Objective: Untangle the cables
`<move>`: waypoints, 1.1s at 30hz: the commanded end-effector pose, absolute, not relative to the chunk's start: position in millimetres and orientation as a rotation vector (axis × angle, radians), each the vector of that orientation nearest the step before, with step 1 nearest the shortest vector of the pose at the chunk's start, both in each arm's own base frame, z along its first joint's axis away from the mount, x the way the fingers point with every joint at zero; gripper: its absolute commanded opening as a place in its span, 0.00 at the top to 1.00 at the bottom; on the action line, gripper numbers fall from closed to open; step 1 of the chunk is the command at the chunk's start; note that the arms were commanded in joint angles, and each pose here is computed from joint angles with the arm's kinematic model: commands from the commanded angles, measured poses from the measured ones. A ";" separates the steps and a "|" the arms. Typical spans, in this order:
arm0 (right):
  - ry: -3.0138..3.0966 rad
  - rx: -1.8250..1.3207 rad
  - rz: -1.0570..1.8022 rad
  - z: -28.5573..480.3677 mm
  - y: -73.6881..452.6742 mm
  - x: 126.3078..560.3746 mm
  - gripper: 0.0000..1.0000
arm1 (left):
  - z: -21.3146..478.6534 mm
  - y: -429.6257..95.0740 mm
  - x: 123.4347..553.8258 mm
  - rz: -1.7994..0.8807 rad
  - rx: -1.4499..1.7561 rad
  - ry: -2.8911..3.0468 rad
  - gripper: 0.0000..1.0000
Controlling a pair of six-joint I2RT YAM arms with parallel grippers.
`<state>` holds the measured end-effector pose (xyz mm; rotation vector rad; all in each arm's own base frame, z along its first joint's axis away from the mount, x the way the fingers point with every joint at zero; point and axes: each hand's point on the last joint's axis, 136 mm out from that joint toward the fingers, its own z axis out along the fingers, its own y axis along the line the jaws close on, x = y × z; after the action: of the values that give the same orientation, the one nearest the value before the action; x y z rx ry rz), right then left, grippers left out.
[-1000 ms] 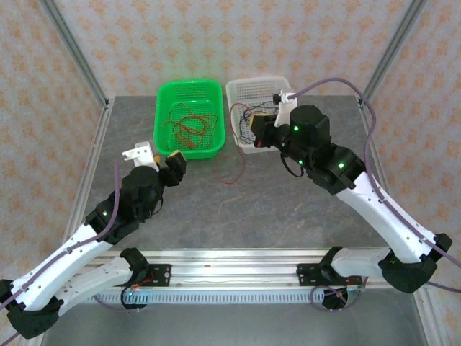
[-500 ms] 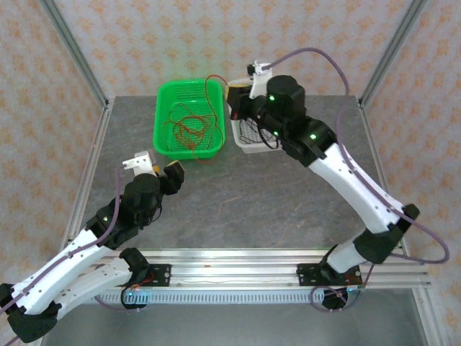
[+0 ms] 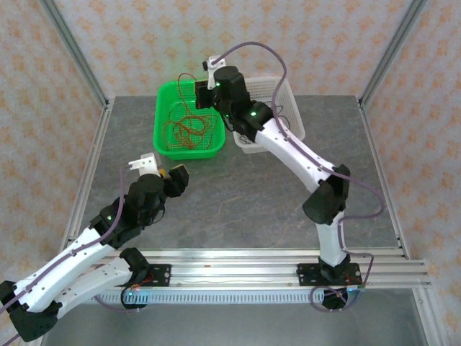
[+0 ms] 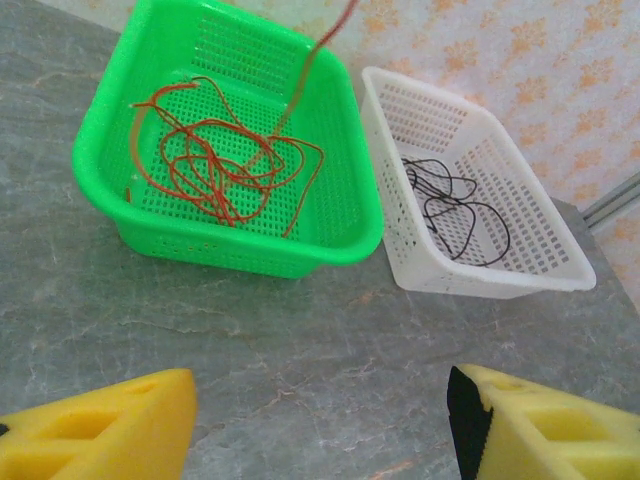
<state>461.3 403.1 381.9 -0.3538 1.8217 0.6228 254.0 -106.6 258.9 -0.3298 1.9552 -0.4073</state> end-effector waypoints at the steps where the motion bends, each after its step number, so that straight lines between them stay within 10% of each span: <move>1: 1.843 -0.336 0.587 363.0 404.2 481.2 1.00 | 255.0 -110.7 252.7 -0.427 -0.325 1.965 0.32; 28: 2.189 -0.218 0.572 137.5 433.0 549.6 1.00 | 263.0 -100.3 248.2 -0.395 -0.343 1.954 0.32; 33: 2.201 -0.214 0.577 130.3 434.9 550.4 0.79 | 264.2 -100.2 247.5 -0.403 -0.349 1.954 0.32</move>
<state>542.9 434.9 109.4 -0.2518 2.2402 0.5582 250.7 -103.5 255.9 -0.3351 1.9651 -0.4016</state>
